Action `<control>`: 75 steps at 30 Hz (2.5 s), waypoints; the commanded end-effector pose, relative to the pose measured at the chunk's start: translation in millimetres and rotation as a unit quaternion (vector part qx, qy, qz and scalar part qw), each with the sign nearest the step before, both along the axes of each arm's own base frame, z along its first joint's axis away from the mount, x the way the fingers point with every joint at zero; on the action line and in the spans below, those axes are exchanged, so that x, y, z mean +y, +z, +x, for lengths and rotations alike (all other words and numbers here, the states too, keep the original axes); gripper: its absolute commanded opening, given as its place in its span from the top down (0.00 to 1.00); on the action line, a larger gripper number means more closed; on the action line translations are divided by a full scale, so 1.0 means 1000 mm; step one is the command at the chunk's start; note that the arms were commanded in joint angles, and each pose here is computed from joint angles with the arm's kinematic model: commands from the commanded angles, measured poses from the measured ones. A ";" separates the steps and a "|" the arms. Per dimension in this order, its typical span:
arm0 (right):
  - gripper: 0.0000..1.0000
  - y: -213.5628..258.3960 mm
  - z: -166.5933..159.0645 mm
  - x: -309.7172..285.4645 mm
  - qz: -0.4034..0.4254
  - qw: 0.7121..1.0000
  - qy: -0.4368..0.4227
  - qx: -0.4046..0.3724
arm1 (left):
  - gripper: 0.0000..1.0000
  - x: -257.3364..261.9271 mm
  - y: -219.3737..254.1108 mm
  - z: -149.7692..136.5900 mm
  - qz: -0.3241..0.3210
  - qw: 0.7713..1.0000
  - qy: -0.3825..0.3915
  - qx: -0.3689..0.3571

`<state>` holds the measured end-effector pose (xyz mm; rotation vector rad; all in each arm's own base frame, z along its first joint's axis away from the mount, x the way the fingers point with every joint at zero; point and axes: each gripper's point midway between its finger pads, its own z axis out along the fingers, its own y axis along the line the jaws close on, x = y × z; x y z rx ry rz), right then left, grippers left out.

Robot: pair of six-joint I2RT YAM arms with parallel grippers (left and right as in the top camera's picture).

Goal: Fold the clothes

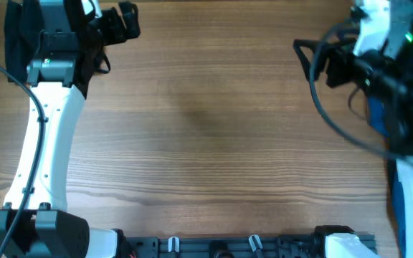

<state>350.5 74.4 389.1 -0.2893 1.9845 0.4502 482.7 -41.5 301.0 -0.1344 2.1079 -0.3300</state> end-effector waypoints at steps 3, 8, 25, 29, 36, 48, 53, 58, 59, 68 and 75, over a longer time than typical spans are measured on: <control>0.00 0.020 -0.049 -0.010 -0.022 0.999 -0.026 -0.021 | 0.00 -0.011 -0.009 -0.006 -0.005 1.000 -0.011 0.021; 0.00 -0.008 -0.073 -0.008 -0.021 0.998 -0.020 0.051 | 0.00 -0.011 -0.016 -0.010 -0.004 0.999 -0.011 0.037; 0.00 -0.036 -0.050 -0.014 -0.069 0.997 -0.017 0.005 | 0.00 -0.011 -0.016 -0.010 -0.004 0.999 -0.011 0.037; 0.00 -0.026 -0.052 -0.012 -0.022 0.989 -0.035 -0.143 | 0.00 -0.011 -0.016 -0.010 -0.004 0.999 -0.011 0.038; 0.00 -0.153 -0.087 -0.013 -0.021 0.985 -0.038 -0.168 | 0.00 -0.011 -0.016 -0.010 -0.004 0.999 -0.011 0.037; 0.00 -0.214 -0.109 -0.024 -0.028 0.970 -0.072 -0.229 | 0.00 -0.011 -0.016 -0.010 -0.004 0.999 -0.011 0.037; 0.00 -0.208 -0.111 -0.027 -0.038 0.966 -0.078 -0.245 | 0.00 -0.011 -0.016 -0.010 -0.004 0.999 -0.011 0.037; 0.00 -0.209 -0.110 -0.026 -0.038 0.966 -0.077 -0.243 | 0.00 -0.011 -0.016 -0.010 -0.004 0.999 -0.011 0.037; 0.00 -0.209 -0.110 -0.026 -0.038 0.967 -0.077 -0.242 | 0.00 -0.011 -0.016 -0.010 -0.004 0.999 -0.011 0.037; 0.00 -0.210 -0.110 -0.026 -0.038 0.967 -0.077 -0.241 | 0.00 -0.011 -0.016 -0.010 -0.004 0.999 -0.011 0.037; 0.00 -0.210 -0.110 -0.026 -0.038 0.967 -0.076 -0.242 | 0.00 -0.010 -0.023 -0.015 -0.004 0.998 -0.011 0.054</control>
